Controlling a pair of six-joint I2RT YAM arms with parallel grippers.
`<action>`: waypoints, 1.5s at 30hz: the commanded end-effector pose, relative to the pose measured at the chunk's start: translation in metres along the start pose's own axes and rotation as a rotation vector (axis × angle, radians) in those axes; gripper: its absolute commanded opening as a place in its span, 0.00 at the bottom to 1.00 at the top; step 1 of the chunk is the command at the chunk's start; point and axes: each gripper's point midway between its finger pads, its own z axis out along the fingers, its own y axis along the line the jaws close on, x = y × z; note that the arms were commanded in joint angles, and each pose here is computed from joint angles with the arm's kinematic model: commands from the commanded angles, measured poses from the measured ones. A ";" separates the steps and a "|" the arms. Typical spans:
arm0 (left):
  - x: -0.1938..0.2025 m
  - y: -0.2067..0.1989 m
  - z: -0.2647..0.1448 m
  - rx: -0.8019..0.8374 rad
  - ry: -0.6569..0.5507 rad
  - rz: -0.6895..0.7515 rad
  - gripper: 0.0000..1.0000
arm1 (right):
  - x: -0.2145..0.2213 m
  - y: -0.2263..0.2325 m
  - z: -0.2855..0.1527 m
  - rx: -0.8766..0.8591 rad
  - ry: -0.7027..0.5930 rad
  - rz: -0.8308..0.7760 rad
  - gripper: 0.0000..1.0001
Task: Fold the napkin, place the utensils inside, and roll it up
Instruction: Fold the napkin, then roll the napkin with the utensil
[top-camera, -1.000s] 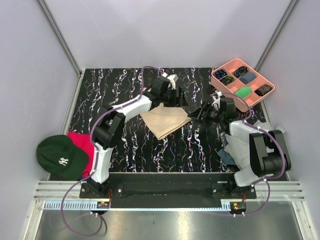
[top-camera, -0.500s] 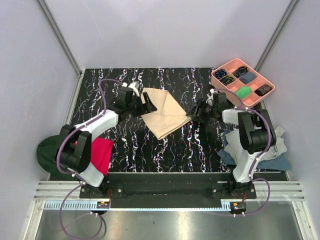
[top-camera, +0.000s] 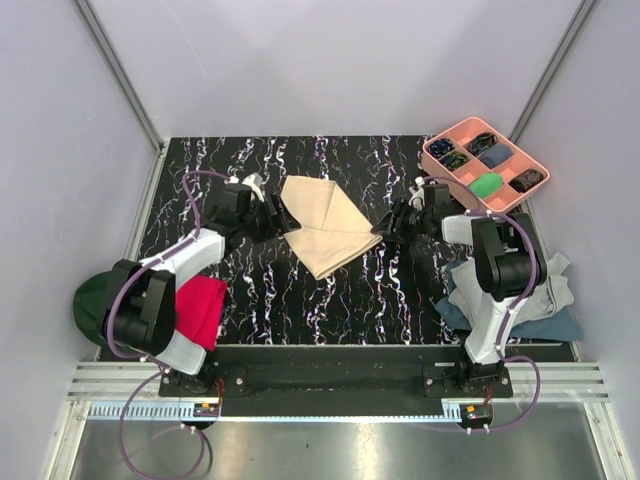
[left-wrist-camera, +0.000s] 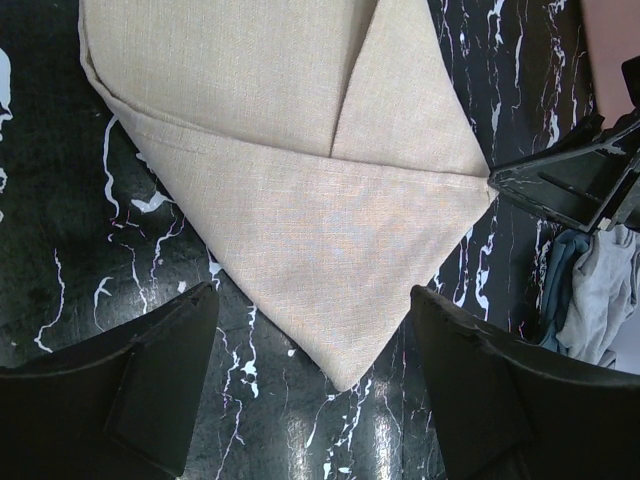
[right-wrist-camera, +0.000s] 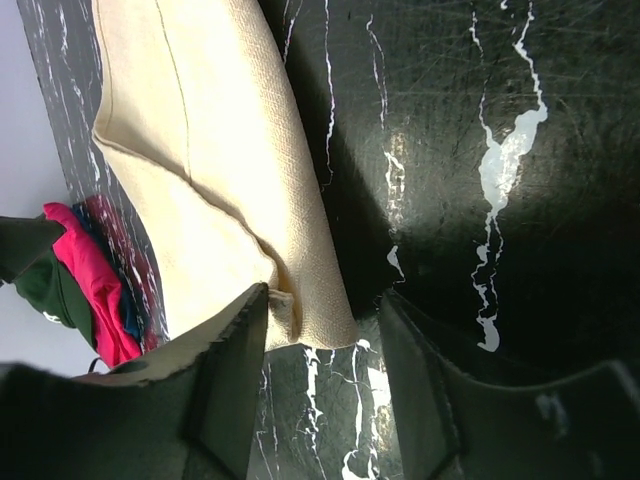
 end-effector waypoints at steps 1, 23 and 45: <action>-0.016 -0.017 -0.011 0.068 -0.057 0.020 0.80 | 0.002 -0.004 0.004 -0.015 0.021 -0.025 0.52; 0.056 0.013 -0.019 0.100 0.037 -0.131 0.80 | 0.048 -0.008 -0.026 0.124 -0.039 0.167 0.00; 0.111 0.027 0.000 0.160 0.087 -0.296 0.54 | 0.097 -0.005 -0.038 0.178 -0.095 0.263 0.00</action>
